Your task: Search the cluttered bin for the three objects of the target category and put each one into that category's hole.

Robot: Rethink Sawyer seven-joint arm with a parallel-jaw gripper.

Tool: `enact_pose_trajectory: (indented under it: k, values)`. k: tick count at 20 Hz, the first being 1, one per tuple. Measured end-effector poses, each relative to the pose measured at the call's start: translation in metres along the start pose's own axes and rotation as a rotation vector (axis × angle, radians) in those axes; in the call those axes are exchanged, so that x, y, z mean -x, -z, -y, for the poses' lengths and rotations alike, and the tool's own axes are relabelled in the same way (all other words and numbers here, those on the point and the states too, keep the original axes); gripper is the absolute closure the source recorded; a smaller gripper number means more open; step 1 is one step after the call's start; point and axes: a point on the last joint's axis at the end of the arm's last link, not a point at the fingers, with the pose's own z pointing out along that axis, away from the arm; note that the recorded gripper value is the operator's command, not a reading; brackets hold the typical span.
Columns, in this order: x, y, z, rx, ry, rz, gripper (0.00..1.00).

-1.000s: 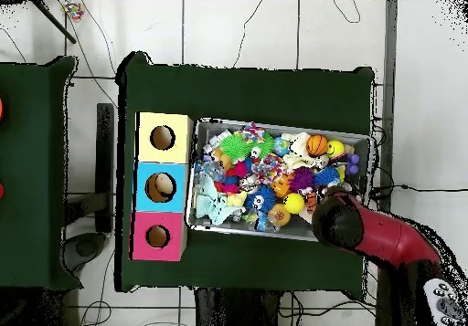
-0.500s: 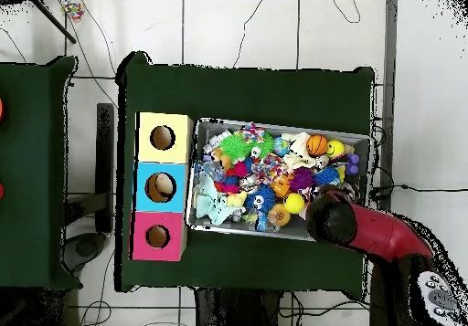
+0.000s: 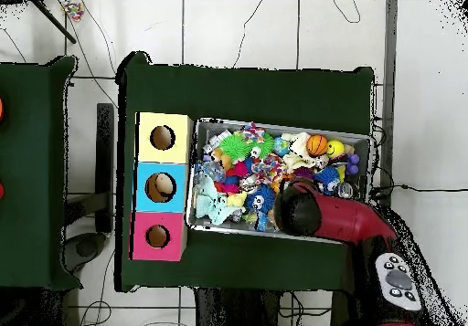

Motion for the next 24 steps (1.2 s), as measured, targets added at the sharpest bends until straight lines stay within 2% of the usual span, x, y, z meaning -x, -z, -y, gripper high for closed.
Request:
enact_pose_trajectory:
  k: [4, 9, 11, 13, 15, 18, 20, 22, 23, 24]
  values:
    - [0.004, 0.002, -0.009, 0.006, 0.006, 0.001, 0.0]
    - [-0.003, -0.008, -0.002, 0.015, -0.013, -0.009, 0.0]
    - [-0.017, -0.026, 0.013, 0.022, -0.05, -0.016, 0.0]
    - [-0.024, -0.033, 0.018, 0.023, -0.061, -0.019, 0.0]
    - [-0.048, -0.056, 0.028, 0.03, -0.085, -0.031, 0.0]
    - [-0.053, -0.066, 0.031, 0.028, -0.096, 0.0, 0.0]
    - [-0.047, -0.068, 0.03, 0.016, -0.094, 0.064, 0.0]
    - [-0.05, -0.07, 0.025, 0.008, -0.086, 0.1, 0.0]
    - [-0.061, -0.075, 0.017, 0.004, -0.073, 0.109, 0.0]
    - [-0.063, -0.076, 0.015, 0.001, -0.07, 0.116, 0.0]
